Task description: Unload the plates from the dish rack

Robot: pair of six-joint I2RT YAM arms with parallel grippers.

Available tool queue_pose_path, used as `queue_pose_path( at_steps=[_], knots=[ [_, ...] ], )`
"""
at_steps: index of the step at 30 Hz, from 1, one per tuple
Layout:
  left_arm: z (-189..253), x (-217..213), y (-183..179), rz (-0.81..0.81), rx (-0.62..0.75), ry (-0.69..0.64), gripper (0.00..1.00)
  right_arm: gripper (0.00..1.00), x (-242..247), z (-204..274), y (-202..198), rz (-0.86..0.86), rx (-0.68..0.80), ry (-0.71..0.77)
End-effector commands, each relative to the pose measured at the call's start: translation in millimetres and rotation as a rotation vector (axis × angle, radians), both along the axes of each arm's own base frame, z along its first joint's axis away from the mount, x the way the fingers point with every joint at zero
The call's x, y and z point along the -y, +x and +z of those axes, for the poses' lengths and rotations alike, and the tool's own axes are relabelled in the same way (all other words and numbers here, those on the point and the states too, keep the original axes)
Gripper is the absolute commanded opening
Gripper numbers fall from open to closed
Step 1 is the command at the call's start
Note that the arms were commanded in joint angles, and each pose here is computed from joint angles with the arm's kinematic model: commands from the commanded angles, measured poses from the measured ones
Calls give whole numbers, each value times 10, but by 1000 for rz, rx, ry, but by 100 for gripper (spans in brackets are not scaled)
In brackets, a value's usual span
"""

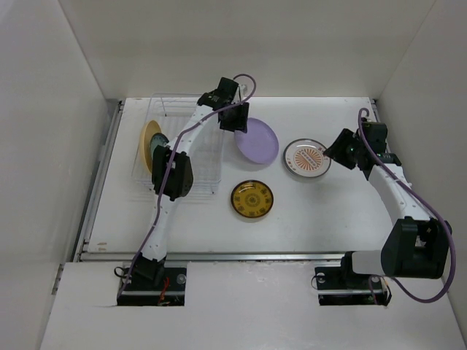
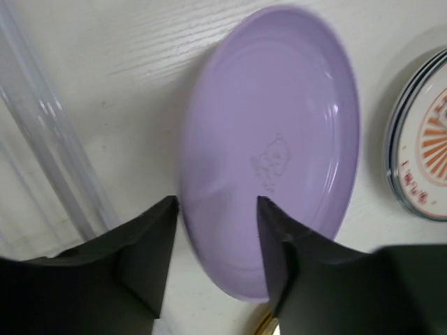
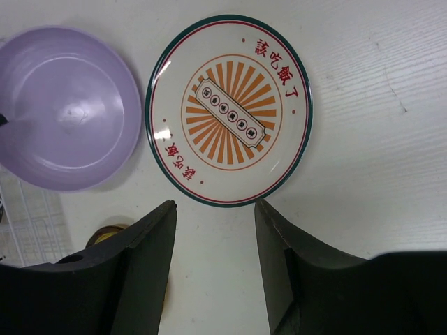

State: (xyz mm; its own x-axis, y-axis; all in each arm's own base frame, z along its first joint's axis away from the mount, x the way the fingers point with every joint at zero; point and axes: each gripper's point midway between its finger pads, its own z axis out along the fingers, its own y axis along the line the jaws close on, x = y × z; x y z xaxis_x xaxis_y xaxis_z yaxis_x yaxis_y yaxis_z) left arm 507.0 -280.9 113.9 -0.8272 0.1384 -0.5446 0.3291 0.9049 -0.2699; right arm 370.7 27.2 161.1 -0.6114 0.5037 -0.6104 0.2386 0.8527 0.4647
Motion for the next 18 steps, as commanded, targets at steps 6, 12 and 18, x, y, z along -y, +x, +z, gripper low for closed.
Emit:
queue_pose_path(
  at_steps=[6, 12, 18],
  knots=[
    [284, -226, 7, 37, 62, 77, 70, 55, 40, 294, 8, 5, 81, -32],
    [968, -373, -108, 33, 176, 85, 85, 56, 14, 355, -62, 14, 103, -26],
    [1653, -814, -397, 24, 307, 224, 77, 56, -111, 386, -142, 71, 127, 16]
  ],
)
